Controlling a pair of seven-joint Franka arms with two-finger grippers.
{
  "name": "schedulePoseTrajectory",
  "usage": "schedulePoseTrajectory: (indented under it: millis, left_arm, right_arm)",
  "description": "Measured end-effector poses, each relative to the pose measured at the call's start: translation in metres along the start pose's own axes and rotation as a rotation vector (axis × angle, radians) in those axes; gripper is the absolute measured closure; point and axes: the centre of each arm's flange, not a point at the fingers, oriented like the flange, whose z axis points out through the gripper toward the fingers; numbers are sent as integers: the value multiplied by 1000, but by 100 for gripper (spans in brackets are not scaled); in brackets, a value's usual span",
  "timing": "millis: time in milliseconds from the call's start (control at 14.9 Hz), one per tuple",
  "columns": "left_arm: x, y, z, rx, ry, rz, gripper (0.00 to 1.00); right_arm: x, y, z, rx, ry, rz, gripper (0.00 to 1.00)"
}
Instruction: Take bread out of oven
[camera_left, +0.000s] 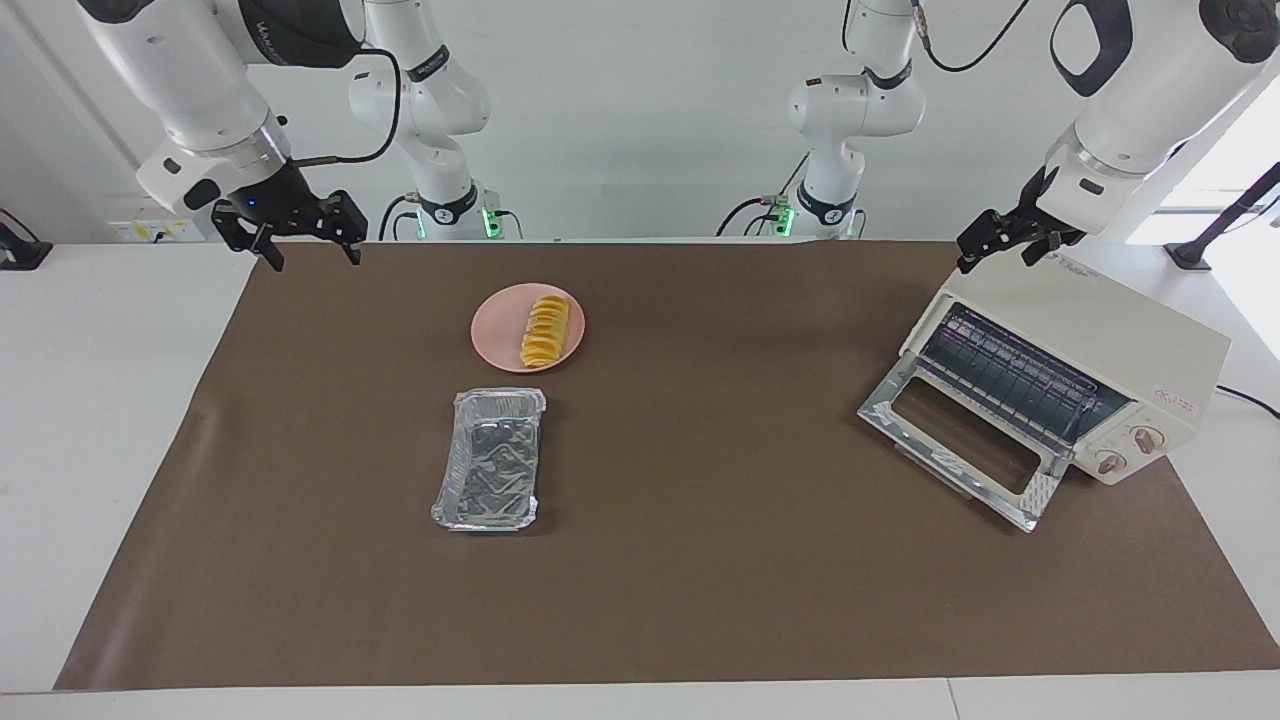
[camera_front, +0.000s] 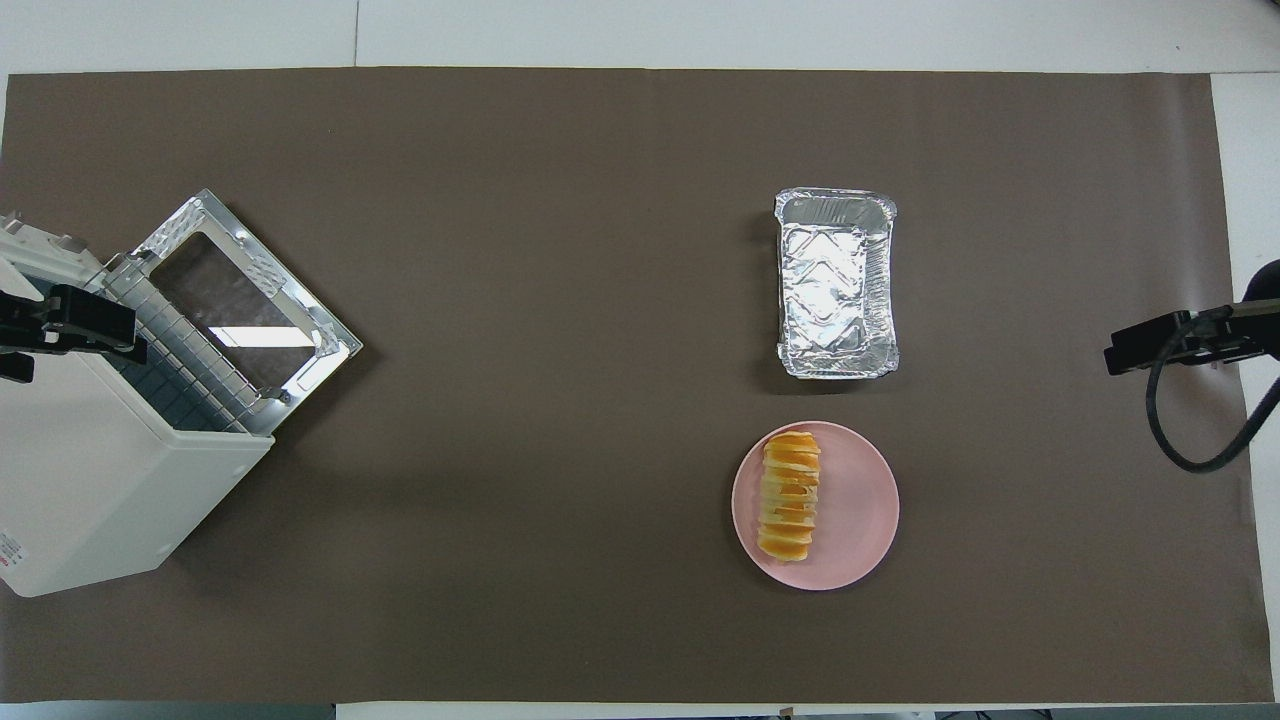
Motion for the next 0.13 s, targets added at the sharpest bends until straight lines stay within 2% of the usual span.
schedulePoseTrajectory:
  millis: [134]
  left_arm:
    - [0,0,0,0,0,0,0]
  right_arm:
    - [0,0,0,0,0,0,0]
